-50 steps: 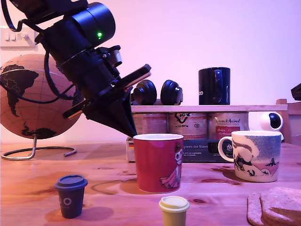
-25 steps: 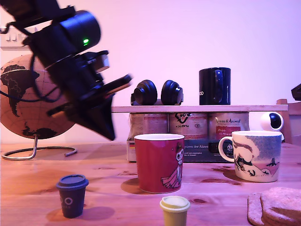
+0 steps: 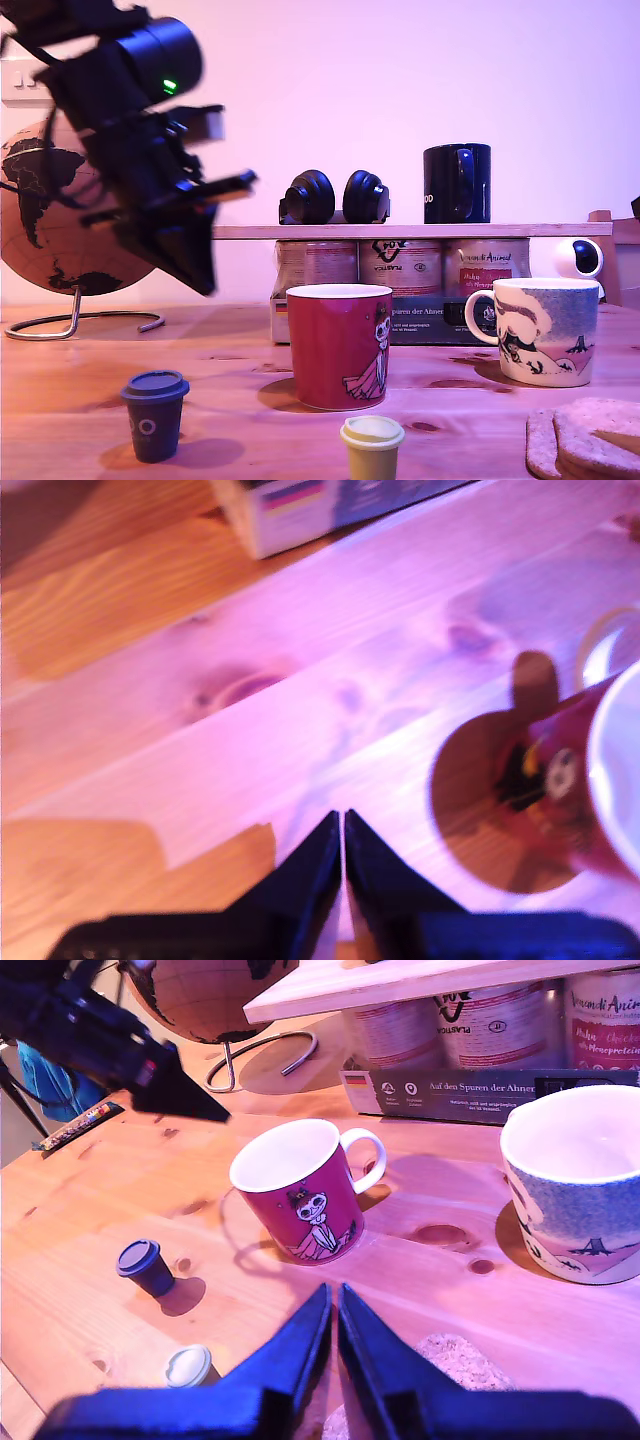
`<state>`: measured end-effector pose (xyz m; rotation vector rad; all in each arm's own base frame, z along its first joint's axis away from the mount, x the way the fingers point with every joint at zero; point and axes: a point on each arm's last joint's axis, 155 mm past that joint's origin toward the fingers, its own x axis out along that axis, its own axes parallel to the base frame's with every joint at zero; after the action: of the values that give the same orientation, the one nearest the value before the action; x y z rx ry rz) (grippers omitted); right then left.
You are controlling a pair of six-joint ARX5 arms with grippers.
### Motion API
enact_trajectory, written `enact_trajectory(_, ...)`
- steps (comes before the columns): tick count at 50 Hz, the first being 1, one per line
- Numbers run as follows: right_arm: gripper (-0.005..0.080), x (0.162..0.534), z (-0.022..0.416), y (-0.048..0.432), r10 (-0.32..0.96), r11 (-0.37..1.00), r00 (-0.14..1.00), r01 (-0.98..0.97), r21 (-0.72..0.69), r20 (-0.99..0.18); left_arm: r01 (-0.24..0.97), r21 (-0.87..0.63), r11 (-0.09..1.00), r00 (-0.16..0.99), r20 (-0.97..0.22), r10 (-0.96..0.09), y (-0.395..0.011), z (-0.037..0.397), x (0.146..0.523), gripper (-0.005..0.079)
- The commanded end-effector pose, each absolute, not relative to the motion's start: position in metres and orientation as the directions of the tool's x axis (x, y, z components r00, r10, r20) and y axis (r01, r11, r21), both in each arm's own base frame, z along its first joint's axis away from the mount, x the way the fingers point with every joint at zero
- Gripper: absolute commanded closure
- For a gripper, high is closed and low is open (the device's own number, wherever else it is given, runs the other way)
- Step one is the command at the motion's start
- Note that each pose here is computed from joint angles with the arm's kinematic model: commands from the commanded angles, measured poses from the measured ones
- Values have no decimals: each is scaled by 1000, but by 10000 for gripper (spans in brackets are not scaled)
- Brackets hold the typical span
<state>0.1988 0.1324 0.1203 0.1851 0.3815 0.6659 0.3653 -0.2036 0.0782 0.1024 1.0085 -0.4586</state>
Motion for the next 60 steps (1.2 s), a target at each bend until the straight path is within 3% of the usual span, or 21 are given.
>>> enact_trajectory(1, 764, 199, 125, 133, 634, 772, 722, -572, 276, -278, 403, -121, 907, 475, -820, -320, -193, 90, 370, 761)
enact_trajectory(21, 765, 203, 124, 129, 609, 792, 741, -554, 256, -282, 346, -87, 934, 590, -754, -289, -137, 134, 379, 761)
enact_trajectory(46, 765, 214, 122, 112, 521, 853, 802, -474, 219, -292, 279, -70, 958, 751, -606, -263, -88, 167, 341, 761)
enact_trajectory(60, 765, 232, 121, 74, 311, 949, 901, -308, 61, -302, 283, -66, 957, 807, -523, -274, -84, 169, 320, 761)
